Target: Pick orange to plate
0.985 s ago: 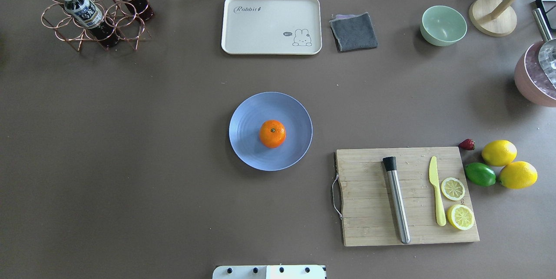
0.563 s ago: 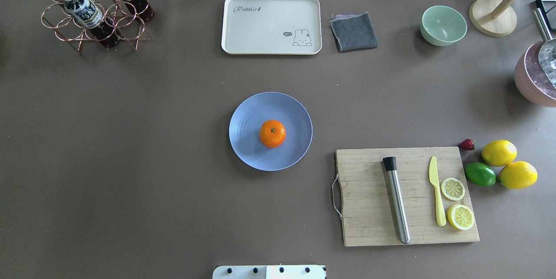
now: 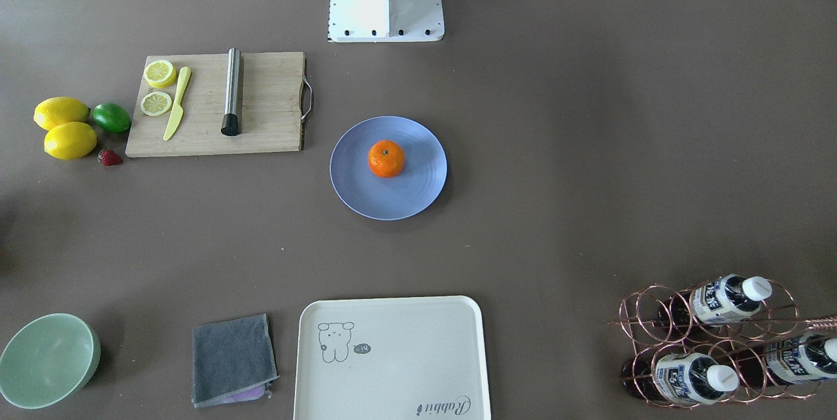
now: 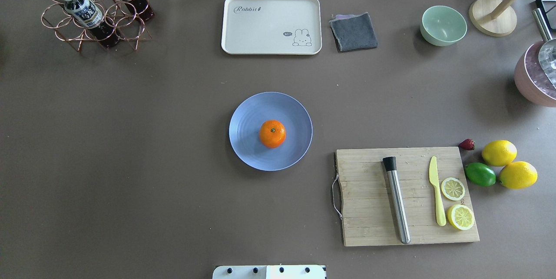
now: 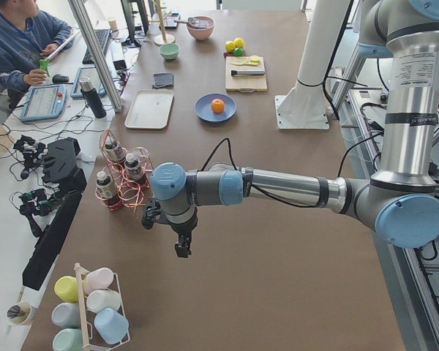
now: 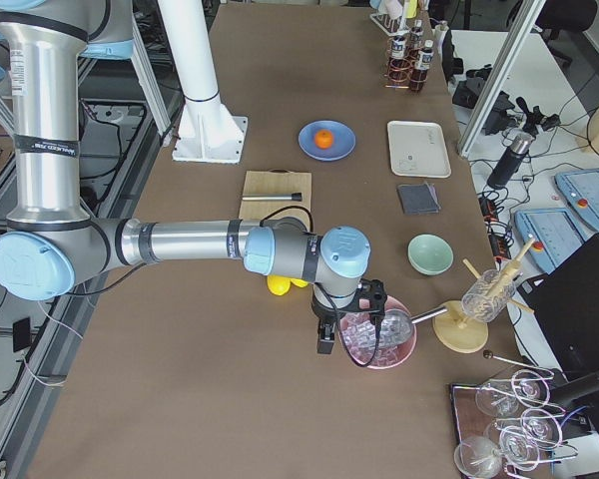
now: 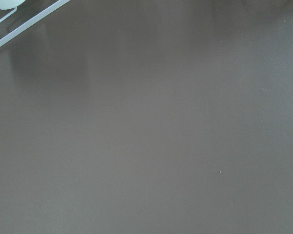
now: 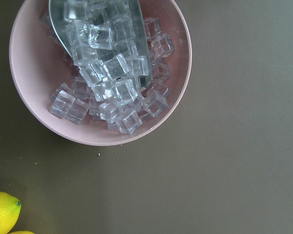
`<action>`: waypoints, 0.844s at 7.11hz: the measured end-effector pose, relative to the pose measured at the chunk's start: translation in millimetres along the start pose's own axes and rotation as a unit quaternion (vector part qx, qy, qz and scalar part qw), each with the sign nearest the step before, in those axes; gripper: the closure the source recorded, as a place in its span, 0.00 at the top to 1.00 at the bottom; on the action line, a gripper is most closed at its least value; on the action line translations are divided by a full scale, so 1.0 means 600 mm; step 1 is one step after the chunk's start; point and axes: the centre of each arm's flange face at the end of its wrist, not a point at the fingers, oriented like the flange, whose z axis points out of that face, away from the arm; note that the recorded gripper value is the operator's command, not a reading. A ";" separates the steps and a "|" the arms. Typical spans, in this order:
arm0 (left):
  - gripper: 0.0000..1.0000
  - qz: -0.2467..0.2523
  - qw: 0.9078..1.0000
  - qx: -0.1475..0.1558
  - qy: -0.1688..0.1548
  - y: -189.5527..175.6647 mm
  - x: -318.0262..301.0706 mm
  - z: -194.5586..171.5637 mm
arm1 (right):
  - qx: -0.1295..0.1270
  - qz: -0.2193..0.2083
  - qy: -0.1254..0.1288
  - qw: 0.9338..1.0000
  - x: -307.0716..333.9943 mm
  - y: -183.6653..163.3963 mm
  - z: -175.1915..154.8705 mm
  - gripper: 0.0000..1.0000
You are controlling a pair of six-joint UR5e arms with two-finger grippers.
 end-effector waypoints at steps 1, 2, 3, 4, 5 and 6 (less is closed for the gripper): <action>0.98 0.000 1.000 0.000 0.000 0.000 0.000 0.000 | 0.000 0.000 0.000 1.000 -0.001 0.000 0.000 1.00; 0.98 0.000 1.000 0.000 0.000 0.000 0.000 0.000 | -0.001 -0.001 0.000 1.000 -0.002 0.000 0.001 1.00; 0.98 0.000 1.000 0.000 0.000 0.000 0.000 0.000 | -0.001 -0.002 0.000 1.000 -0.003 -0.001 0.002 1.00; 0.98 0.000 1.000 -0.001 0.000 0.000 -0.001 0.001 | -0.003 -0.002 0.000 1.000 -0.004 -0.001 0.004 1.00; 0.98 0.000 1.000 -0.001 0.000 0.000 -0.001 0.002 | -0.004 -0.003 0.000 1.000 -0.005 -0.001 0.006 1.00; 0.98 0.000 1.000 -0.001 0.000 0.000 0.000 0.002 | -0.005 -0.003 0.000 1.000 -0.007 -0.002 0.008 1.00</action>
